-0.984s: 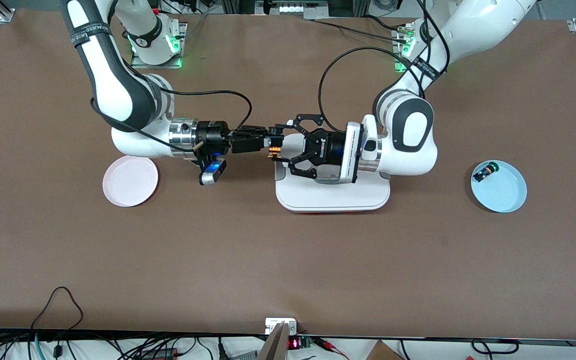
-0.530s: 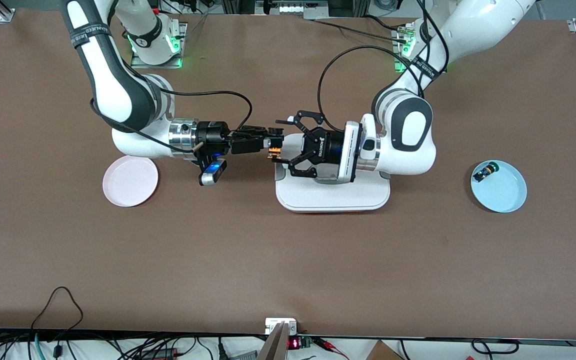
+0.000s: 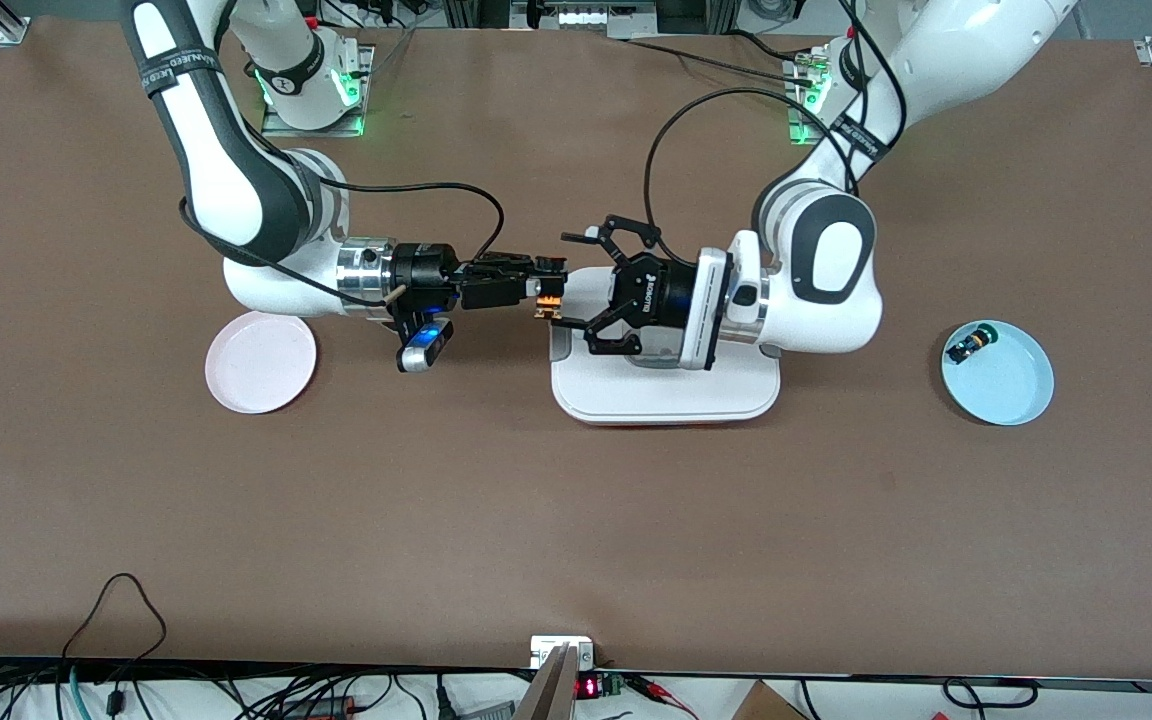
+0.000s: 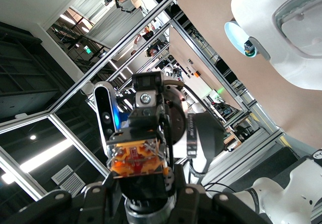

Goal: Transfer orange switch to right arm and place
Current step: 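Open the left gripper and withdraw it while the right gripper holds the switch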

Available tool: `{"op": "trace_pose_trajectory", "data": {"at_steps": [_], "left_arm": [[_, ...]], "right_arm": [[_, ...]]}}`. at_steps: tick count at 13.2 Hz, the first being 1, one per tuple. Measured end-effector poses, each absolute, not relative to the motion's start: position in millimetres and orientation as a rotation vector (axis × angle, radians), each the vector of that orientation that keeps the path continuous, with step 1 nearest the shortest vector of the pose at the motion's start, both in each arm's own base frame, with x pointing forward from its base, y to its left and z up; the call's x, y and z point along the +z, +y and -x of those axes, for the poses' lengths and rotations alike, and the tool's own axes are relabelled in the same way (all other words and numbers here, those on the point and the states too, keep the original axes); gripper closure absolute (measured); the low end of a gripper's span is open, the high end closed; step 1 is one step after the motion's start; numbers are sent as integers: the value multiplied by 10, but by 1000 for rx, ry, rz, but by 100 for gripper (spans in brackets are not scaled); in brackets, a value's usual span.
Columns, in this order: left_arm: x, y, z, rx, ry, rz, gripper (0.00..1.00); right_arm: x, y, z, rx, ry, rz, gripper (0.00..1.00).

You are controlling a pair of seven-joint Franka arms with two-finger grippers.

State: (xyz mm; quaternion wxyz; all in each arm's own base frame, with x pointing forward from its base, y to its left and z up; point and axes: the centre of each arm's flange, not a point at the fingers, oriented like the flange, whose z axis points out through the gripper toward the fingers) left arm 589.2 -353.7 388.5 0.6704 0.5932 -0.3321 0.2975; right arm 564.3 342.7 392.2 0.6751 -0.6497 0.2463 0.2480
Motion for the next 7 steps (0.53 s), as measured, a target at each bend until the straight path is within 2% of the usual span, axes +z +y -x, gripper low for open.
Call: {"op": "trace_pose_trajectory", "data": {"at_steps": [7], "left_arm": [[4553, -2835, -6078, 206, -810, -1624, 0]], "right_arm": [[3939, 3115, -5766, 564, 514, 1475, 56]]}}
